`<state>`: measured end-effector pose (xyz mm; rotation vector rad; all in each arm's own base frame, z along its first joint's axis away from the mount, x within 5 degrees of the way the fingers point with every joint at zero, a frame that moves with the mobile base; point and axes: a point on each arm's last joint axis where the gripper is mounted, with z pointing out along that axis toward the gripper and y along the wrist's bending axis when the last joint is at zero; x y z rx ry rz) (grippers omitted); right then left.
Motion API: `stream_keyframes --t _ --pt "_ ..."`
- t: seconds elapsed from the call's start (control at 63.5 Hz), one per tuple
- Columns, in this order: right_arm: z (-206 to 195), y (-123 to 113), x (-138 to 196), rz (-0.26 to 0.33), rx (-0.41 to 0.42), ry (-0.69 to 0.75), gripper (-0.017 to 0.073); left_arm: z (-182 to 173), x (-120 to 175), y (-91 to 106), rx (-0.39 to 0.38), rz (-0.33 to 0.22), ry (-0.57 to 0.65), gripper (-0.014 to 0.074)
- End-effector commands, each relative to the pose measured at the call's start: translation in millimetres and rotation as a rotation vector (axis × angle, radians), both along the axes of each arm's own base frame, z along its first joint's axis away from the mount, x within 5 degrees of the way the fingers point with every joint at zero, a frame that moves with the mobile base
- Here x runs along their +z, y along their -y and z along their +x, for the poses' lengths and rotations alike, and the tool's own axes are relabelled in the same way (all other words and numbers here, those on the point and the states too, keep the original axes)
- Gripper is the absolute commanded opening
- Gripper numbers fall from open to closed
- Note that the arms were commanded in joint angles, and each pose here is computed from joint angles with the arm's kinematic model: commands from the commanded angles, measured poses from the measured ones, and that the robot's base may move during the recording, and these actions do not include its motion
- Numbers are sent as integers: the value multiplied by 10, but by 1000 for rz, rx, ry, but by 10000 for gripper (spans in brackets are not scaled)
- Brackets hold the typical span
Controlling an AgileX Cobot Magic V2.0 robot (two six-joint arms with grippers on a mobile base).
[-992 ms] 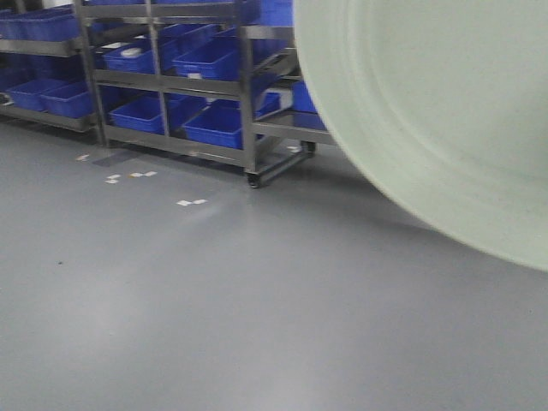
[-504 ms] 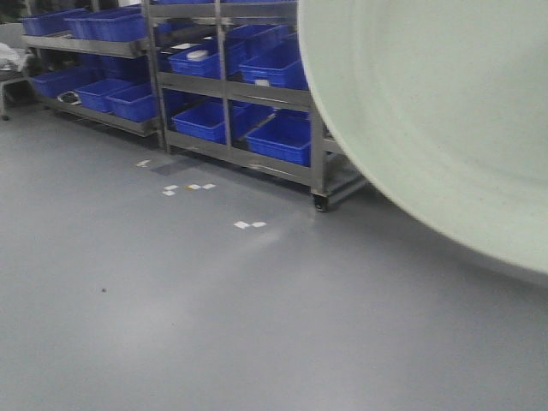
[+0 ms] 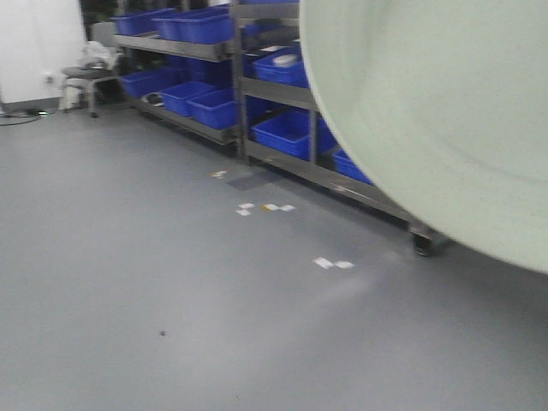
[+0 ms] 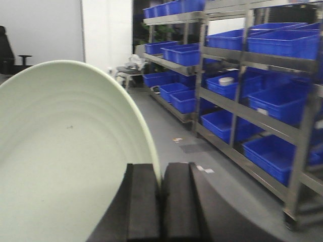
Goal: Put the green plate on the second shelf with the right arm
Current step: 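Drive the base across the floor holding the plate in the right gripper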
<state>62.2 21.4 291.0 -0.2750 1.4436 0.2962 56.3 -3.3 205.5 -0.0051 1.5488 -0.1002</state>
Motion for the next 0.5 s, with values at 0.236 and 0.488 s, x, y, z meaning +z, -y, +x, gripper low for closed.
stream_keyframes --t 0.236,0.488 --pt "-27 -32 141 10 43 54 30 1 -54 3 -4 -11 58 131" --pt "-27 -32 141 10 43 54 30 1 -54 3 -4 -11 58 131"
